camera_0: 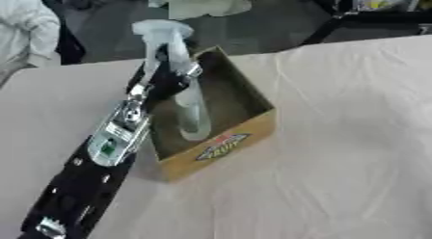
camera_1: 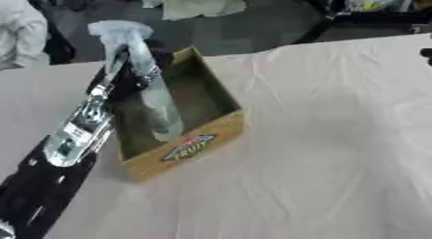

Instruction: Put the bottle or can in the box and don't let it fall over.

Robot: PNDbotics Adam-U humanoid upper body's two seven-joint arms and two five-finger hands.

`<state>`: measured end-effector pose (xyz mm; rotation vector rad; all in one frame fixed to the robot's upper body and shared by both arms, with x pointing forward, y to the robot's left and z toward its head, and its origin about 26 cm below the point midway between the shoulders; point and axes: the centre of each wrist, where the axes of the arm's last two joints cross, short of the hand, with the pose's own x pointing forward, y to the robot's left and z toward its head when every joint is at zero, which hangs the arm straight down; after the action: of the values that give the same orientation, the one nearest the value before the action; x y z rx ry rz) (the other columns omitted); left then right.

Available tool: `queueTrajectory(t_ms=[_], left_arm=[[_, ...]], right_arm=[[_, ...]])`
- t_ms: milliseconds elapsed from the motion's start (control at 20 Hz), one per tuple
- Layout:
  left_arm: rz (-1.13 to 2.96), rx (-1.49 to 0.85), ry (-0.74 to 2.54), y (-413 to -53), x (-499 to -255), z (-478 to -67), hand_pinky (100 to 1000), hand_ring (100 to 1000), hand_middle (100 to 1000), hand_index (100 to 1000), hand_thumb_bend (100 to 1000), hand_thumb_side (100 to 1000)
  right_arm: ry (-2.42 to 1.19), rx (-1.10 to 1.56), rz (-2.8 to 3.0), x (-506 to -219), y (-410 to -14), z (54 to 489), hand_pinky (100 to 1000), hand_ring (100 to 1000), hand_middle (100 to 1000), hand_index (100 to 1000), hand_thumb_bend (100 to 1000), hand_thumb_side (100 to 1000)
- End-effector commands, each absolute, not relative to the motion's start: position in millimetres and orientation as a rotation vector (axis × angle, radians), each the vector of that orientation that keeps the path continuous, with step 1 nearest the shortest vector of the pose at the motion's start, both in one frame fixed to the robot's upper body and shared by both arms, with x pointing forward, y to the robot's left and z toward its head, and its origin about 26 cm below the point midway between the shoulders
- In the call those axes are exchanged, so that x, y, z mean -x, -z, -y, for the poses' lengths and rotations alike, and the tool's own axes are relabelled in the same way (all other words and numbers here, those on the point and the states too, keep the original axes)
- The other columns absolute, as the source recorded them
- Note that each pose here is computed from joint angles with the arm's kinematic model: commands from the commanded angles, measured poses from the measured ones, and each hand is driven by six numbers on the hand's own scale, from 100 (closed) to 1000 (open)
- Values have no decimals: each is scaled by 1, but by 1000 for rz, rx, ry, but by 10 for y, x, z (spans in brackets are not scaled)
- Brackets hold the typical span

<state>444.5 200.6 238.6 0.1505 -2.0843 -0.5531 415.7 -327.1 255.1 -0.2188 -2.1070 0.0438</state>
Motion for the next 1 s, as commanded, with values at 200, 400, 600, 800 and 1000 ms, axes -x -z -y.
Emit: queueTrajectory(t_ms=[200, 400, 600, 800, 1000], left_arm=[[2074, -223, 623, -2540, -4404, -2132, 946, 897, 860, 830, 625, 621], [2046, -251, 659, -2527, -4392, -2187, 956, 905, 867, 840, 635, 638], [2028, -271, 677, -2515, -4368, -2265, 956, 905, 865, 845, 628, 653], [2017, -284, 658, -2497, -4343, -2351, 956, 905, 864, 843, 620, 662], [2017, -292, 637, -2484, -4317, -2416, 956, 903, 862, 842, 614, 667]], right_arm=[[-40, 233, 2139, -4125, -2680, 3338, 870, 743, 784, 846, 100, 769], [-40, 232, 2141, -4123, -2682, 3341, 870, 743, 784, 846, 100, 768], [-39, 235, 2137, -4122, -2671, 3351, 870, 743, 785, 846, 100, 770], [-39, 239, 2136, -4120, -2670, 3359, 870, 744, 785, 845, 100, 769], [-37, 240, 2137, -4117, -2671, 3367, 870, 744, 786, 845, 100, 768]])
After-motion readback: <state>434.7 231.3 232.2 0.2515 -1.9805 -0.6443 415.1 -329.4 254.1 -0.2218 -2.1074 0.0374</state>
